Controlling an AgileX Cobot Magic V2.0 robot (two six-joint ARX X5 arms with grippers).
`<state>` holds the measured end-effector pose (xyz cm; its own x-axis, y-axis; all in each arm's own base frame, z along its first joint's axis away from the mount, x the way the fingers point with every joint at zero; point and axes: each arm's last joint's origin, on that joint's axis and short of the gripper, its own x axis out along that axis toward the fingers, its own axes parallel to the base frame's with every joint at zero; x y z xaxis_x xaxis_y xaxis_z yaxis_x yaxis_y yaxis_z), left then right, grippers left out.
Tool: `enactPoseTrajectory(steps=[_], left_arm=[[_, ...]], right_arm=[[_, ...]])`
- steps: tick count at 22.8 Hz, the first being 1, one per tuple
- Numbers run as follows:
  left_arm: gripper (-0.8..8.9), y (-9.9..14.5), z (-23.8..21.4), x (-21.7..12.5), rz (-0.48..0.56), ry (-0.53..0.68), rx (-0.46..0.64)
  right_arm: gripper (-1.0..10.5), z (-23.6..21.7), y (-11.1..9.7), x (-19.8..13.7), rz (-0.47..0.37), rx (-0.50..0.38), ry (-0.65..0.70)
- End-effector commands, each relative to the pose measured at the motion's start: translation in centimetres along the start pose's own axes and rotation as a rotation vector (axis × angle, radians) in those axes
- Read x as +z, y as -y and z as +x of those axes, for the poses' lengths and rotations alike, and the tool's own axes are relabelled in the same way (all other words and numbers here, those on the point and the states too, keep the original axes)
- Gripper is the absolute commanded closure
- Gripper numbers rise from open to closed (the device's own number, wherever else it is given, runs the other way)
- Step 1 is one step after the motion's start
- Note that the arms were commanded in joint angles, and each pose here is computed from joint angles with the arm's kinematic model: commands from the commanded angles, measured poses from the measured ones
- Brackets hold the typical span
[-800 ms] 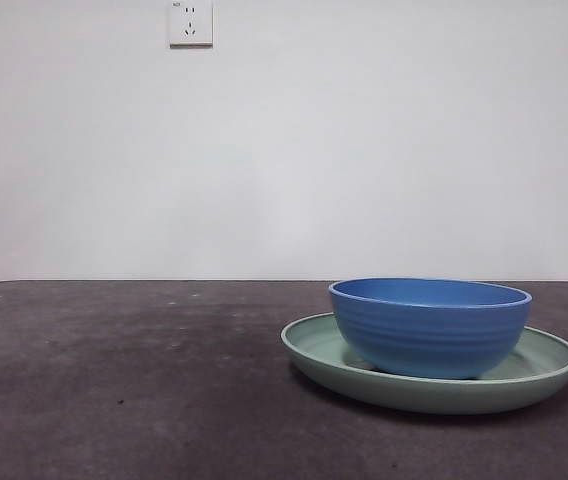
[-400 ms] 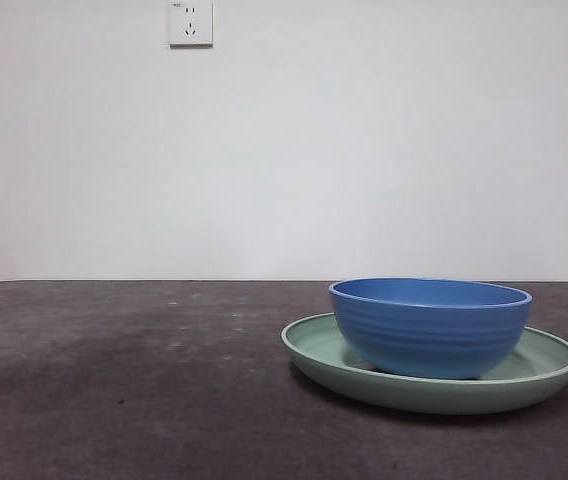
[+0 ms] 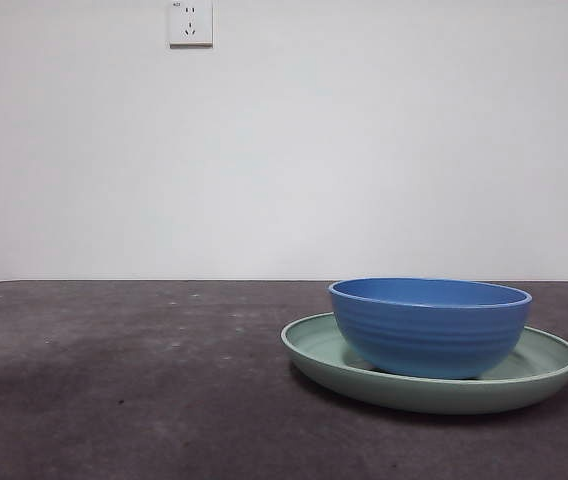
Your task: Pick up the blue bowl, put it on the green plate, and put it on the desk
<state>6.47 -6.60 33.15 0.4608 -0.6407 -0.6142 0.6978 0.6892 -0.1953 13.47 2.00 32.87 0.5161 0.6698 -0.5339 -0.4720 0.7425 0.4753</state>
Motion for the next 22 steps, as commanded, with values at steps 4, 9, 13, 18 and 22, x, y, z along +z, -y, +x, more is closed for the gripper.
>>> enactPoseTrajectory(steps=[4, 9, 13, 18, 22], left_arm=[[1.65, 0.1, -0.2, 0.5, -0.015, 0.034, -0.005], [1.65, 0.2, -0.2, 0.7, -0.011, 0.059, -0.009], [1.65, 0.2, -0.2, 0.7, -0.011, 0.061, -0.009], [1.65, 0.2, -0.2, 0.7, -0.011, 0.060, -0.009], [1.65, 0.2, -0.2, 0.7, -0.012, 0.060, -0.009]], right_arm=[[3.4, -0.2, -0.1, 0.4, -0.015, -0.043, 0.013], [3.4, 0.3, 0.8, 0.3, 0.047, -0.172, -0.044], [3.4, 1.4, 2.1, 0.4, 0.103, -0.261, -0.130], [3.4, 3.8, 4.1, 1.0, 0.141, -0.332, -0.231], [3.4, 6.9, 6.5, 1.5, 0.152, -0.395, -0.329]])
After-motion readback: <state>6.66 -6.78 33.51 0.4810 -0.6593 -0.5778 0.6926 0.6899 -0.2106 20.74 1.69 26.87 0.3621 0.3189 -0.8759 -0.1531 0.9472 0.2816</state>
